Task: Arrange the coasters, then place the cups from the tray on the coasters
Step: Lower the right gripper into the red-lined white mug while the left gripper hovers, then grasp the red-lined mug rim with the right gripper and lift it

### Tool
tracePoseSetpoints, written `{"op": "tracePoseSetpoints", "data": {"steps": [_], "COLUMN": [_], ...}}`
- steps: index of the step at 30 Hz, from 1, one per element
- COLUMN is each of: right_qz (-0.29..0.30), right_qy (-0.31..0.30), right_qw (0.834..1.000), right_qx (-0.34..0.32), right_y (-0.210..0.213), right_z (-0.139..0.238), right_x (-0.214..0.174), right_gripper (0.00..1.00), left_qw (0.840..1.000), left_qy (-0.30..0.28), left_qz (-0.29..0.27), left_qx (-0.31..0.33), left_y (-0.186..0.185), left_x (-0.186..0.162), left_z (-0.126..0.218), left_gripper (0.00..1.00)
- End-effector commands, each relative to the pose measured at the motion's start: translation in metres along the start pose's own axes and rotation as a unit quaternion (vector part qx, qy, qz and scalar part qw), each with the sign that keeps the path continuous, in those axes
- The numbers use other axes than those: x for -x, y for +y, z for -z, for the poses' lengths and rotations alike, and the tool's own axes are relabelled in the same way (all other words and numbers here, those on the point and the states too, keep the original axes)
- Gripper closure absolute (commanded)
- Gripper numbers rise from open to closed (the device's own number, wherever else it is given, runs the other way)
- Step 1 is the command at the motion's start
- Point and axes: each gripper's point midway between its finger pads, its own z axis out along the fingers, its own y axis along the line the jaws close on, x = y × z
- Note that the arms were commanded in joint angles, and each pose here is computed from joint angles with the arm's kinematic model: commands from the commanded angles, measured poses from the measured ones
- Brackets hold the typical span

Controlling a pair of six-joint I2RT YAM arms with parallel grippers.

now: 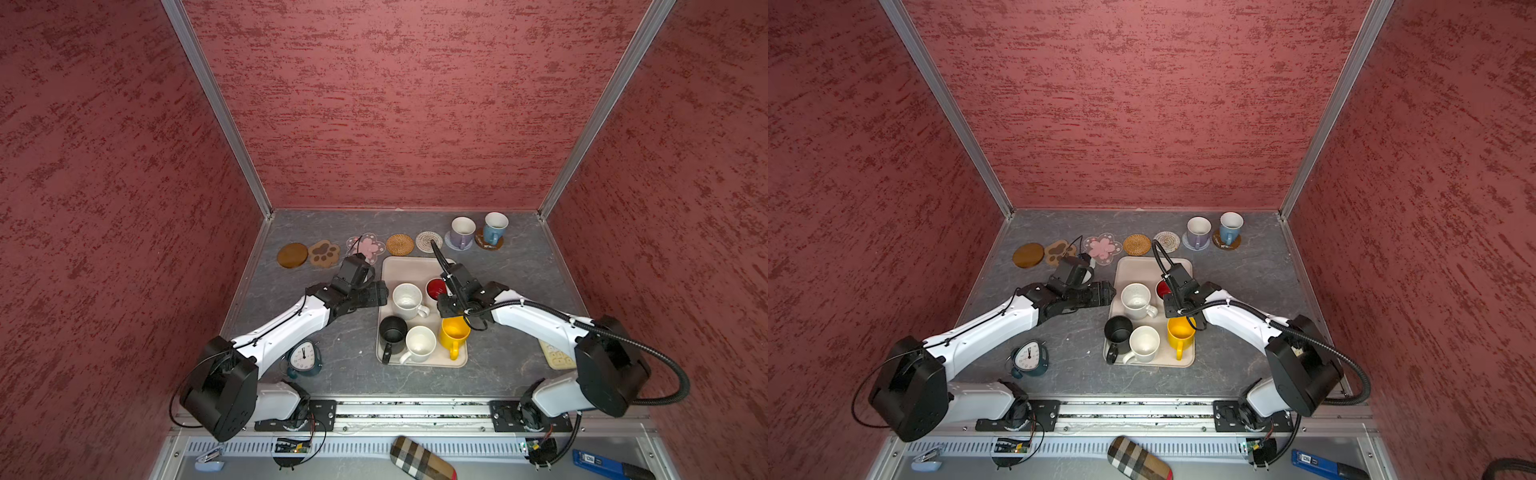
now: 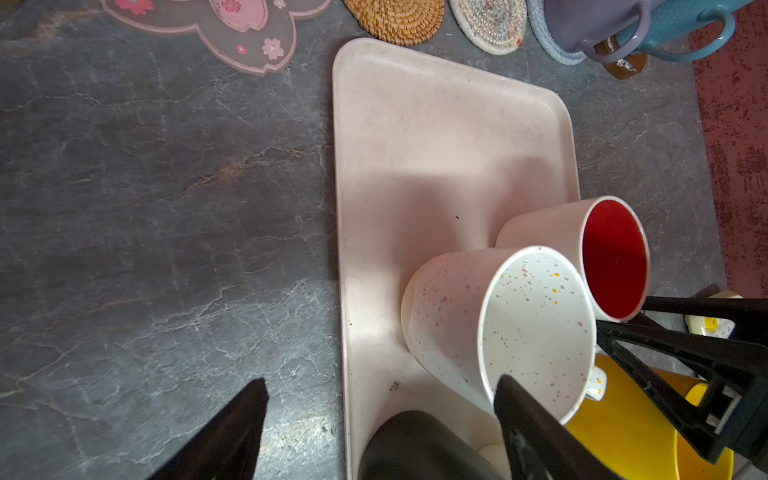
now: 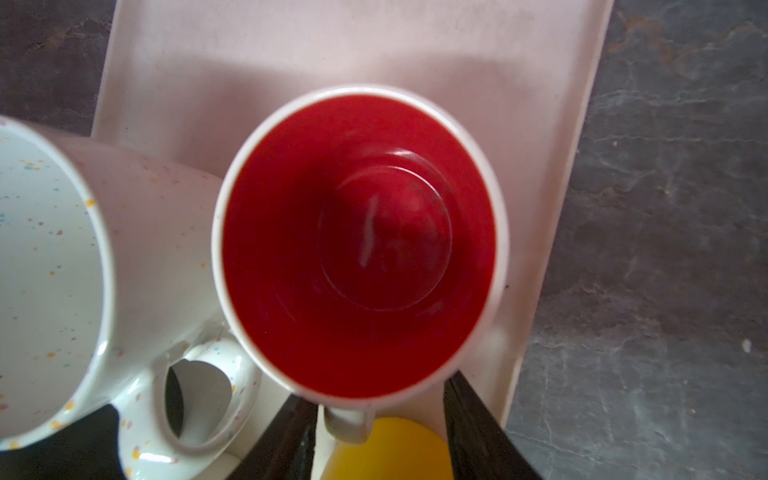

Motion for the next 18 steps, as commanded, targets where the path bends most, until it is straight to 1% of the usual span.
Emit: {"op": "tracePoseSetpoints", "data": {"steps": [1, 13, 18], "right_qz": [0.007, 0.017, 0.018], "right_qy": [-0.001, 0.004, 0.009], "right_qw": [1.000, 0.999, 0.999], "right_qx": [-0.017, -0.027, -0.028], "right_y": [-0.003, -0.002, -0.003], "right_z": [-0.003, -0.021, -0.029], "right_x": [0.006, 0.018, 0.021], "right_gripper": [0.54, 0.59, 0.64], "left_qw": [1.000, 1.000, 1.000], "left_qy": [-0.006, -0.004, -0.004], "left_qz": [0.003, 0.003, 0.004], "left_qx": [0.003, 0.007, 0.009], "left_y": [0.004, 0.006, 0.007], "left_x": [-0.001, 0.000, 0.001], "left_z": [0.004, 0.000, -0.001], "left_gripper": [0.14, 0.13, 0.13]}}
